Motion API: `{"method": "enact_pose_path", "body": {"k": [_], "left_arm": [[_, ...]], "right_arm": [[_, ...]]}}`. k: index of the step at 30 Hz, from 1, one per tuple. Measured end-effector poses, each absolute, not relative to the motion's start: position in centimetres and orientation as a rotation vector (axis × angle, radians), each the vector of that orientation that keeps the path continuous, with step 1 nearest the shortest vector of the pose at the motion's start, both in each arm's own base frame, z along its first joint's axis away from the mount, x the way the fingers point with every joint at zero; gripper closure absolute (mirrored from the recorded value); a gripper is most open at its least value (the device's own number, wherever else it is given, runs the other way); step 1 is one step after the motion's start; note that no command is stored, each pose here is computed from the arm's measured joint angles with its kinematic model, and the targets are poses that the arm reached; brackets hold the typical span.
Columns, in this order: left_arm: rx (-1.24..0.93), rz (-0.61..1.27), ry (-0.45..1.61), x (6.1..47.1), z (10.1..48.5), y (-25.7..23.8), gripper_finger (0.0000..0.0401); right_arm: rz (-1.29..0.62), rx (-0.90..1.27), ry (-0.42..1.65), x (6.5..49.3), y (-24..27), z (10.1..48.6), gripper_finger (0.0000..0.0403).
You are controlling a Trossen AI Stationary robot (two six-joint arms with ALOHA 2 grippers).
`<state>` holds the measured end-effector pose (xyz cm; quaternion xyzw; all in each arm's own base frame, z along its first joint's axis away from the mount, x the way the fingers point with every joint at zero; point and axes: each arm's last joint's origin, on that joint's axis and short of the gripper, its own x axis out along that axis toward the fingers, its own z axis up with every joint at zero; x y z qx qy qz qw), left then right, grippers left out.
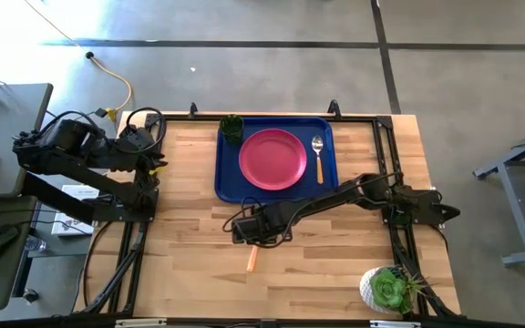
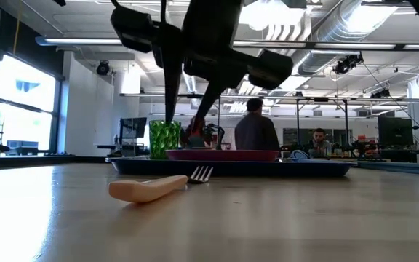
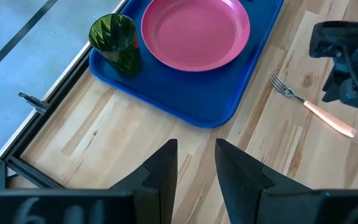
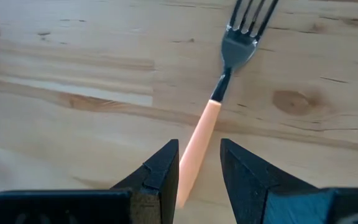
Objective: Pick and place plate/cup/fork/spoon on tray
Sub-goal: Put the orange fork on the blue tray
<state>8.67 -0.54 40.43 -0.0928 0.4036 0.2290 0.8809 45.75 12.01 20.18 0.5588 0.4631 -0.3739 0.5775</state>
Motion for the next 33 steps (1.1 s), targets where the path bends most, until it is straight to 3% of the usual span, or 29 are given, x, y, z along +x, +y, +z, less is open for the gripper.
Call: {"method": "enact_pose_path", "body": {"k": [18, 33], "left_arm": [[-0.193, 0.477, 0.841, 8.7, 40.4, -0.5, 0.0302], [-0.193, 0.477, 0.84, 8.7, 40.4, -0.5, 0.0302]], "right_arm": [[-0.949, 1.321, 1.103, 46.8, 12.7, 15.7, 0.0293], [-1.01, 1.304, 1.091, 46.7, 12.6, 14.7, 0.0293]]}}
